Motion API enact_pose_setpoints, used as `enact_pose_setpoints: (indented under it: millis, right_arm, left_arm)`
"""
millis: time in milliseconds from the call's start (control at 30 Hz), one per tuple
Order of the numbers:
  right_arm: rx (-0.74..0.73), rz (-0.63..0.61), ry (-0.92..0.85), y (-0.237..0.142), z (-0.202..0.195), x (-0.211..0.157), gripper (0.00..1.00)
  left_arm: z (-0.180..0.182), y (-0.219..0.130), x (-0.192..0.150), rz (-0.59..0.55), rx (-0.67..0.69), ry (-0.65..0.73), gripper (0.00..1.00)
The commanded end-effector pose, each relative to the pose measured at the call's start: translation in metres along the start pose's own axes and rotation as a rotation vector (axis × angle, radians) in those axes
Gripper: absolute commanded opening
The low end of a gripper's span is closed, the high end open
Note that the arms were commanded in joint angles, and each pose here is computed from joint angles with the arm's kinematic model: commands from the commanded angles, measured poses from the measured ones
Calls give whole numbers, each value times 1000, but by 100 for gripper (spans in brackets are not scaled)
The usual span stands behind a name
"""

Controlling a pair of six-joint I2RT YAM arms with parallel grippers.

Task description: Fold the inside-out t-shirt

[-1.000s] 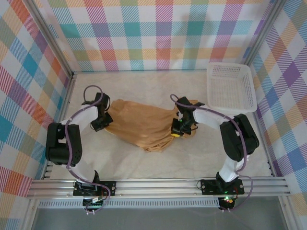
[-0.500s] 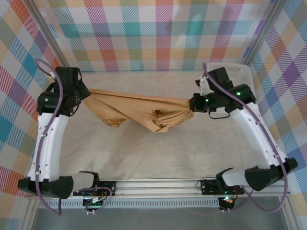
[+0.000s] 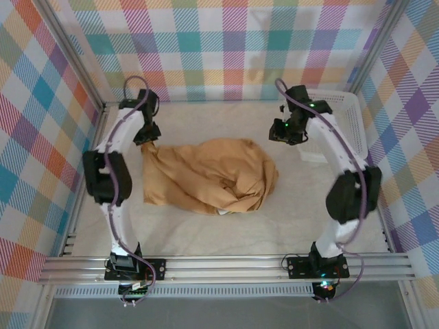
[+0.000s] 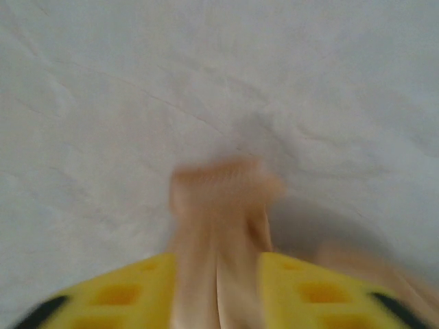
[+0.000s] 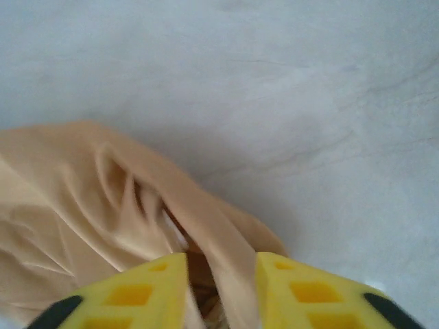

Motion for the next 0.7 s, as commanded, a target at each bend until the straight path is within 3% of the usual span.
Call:
enact_pose_setpoints:
  millis: [0, 167, 333, 567, 667]
  right_arm:
    - [29, 3, 38, 2, 5, 6, 36]
    - [145, 145, 61, 12, 12, -61, 41]
    - [141, 265, -24, 38, 37, -119, 47]
    - [71, 336, -36, 84, 44, -138, 46]
    - [50, 335, -27, 97, 41, -137, 39]
  left_arm:
    - [9, -51, 0, -86, -11, -13, 56]
    - [-47, -100, -55, -186, -255, 76, 56]
    - [-128, -109, -128, -108, -628, 105, 54]
    - [-190, -75, -183, 20, -666, 175, 54]
    - [-208, -55, -194, 52, -672, 168, 53]
Point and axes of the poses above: each hand's point on the last joint's axis, 136 mm out from that joint toward the fingers, its own y axis out along the fingers, its own z axis along the line the jaws close on, x = y × z, the point moved 4 cm from there along -y, back along the fingers, and after that the axes turned 9 degrees about y, right-handed, at the moved point
